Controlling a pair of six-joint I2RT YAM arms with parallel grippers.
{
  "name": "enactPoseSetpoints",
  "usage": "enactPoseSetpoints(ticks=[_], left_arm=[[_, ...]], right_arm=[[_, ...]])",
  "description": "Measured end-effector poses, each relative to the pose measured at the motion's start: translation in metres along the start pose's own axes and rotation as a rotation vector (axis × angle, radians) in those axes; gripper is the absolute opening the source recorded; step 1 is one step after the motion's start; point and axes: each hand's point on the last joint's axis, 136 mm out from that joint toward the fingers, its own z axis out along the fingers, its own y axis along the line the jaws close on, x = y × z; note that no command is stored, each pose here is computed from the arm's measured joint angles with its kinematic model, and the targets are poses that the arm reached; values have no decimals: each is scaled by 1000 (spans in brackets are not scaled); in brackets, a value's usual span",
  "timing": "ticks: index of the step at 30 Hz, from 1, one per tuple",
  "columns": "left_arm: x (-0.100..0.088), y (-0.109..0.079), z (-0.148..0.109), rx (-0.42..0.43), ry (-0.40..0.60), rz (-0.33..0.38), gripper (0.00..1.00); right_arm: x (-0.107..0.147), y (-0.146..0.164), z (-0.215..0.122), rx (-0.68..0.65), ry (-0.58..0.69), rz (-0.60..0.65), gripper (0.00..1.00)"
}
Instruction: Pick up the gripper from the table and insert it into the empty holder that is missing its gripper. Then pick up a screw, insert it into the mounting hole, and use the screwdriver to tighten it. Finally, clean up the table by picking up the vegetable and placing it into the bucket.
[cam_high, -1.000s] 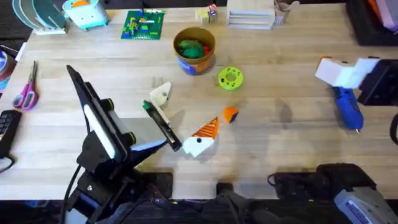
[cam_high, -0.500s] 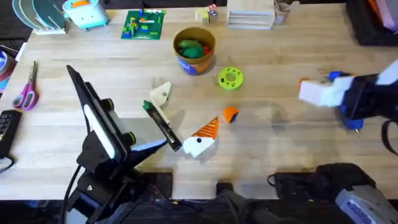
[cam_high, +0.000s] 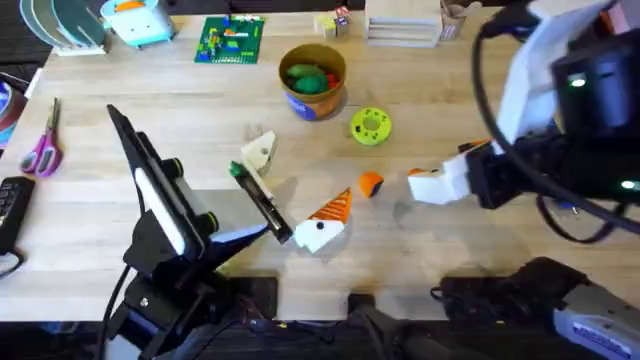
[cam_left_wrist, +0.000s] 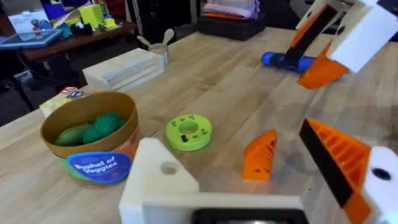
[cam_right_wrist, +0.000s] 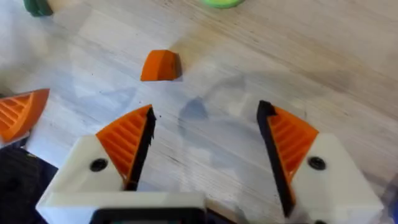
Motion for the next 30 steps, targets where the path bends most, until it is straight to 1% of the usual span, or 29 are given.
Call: enactPoseSetpoints(ticks=[8, 14, 19, 24, 27, 30], left_arm=[[0, 0, 0, 0, 0, 0, 993], [0, 0, 0, 0, 0, 0, 993], [0, 0, 0, 0, 0, 0, 993], [0, 0, 0, 0, 0, 0, 993], [0, 0, 0, 0, 0, 0, 993], [0, 0, 0, 0, 0, 0, 992]], right_arm=[[-2, 21, 40, 76, 83, 17, 992], [-4, 44, 73, 82, 115, -19, 993], [-4, 47, 85, 94, 133, -20, 986], [-12, 51, 88, 82, 101, -14, 928], [-9, 50, 92, 85, 120, -21, 894], [-2, 51, 99, 88, 157, -24, 833]])
